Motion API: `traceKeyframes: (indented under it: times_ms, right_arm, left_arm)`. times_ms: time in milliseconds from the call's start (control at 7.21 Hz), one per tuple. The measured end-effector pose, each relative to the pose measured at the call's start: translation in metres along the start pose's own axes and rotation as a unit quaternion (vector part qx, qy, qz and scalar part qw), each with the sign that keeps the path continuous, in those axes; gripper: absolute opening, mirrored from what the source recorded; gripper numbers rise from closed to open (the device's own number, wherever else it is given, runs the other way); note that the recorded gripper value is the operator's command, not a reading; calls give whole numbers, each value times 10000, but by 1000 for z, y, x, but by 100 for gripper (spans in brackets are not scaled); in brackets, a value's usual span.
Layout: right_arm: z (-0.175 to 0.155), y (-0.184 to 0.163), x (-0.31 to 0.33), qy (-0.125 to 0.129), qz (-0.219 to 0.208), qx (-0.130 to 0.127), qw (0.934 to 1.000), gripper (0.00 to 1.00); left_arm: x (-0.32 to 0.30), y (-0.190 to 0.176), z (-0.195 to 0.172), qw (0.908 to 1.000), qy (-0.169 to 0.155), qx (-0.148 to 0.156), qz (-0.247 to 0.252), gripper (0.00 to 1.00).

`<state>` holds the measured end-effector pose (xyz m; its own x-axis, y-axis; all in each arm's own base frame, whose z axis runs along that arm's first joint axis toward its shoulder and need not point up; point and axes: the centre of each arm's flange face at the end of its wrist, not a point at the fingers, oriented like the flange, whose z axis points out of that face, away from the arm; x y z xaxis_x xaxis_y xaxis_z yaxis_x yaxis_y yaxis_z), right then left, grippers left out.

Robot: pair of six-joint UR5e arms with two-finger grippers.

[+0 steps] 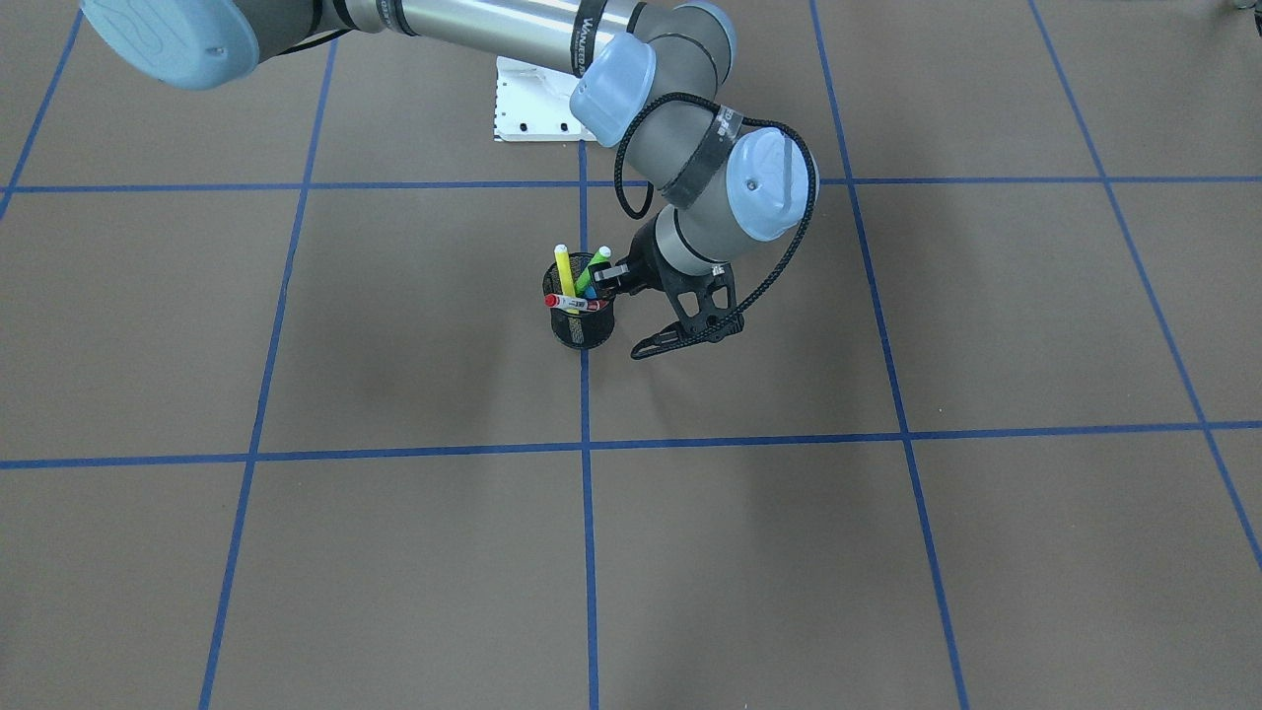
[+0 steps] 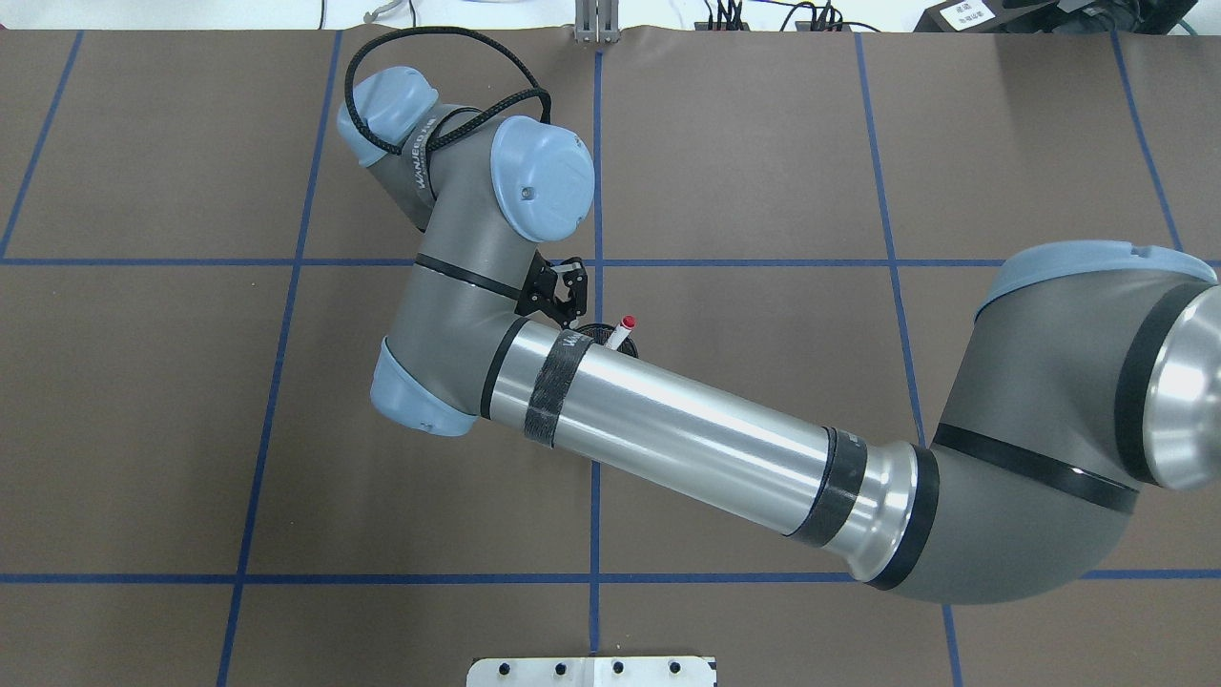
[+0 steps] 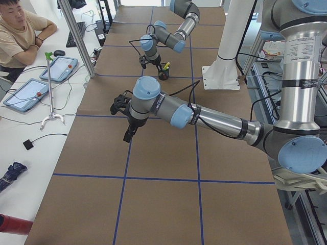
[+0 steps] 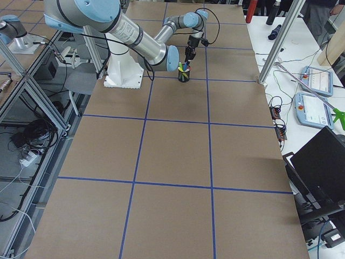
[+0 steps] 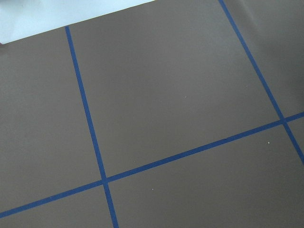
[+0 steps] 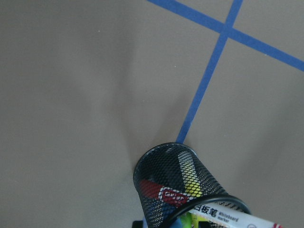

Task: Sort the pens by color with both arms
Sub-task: 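Lower the right gripper into the cup and grasp the blue marker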

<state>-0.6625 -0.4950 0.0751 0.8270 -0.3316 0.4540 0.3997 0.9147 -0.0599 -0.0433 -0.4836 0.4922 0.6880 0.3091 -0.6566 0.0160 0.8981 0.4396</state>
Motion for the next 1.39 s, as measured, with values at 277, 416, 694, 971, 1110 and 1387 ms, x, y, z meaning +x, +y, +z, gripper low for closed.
traceKeyframes:
  times_ms: [277,416,694,971,1110,1387]
  right_arm:
    - [1,2,-1,-6,-13,-10,10000,33]
    - [4,2,-1,4,-9,-22,10000,36]
    - [9,4,3,6,-8,-25,10000,44]
    - [7,10,5,-21,-24,-3,10000,43]
    - [7,12,5,-23,-29,-2,10000,36]
    - [7,13,4,-19,-32,-2,10000,16]
  left_arm:
    - [0,0,0,10000,-3,-3,-3,100]
    - [0,0,0,10000,-3,-5,-4,100]
    - [0,1,1,10000,-2,-9,4,100]
    - [0,1,1,10000,4,-8,13,100]
    - [0,1,1,10000,7,-8,16,100]
    - [1,1,1,10000,10,-11,20,100]
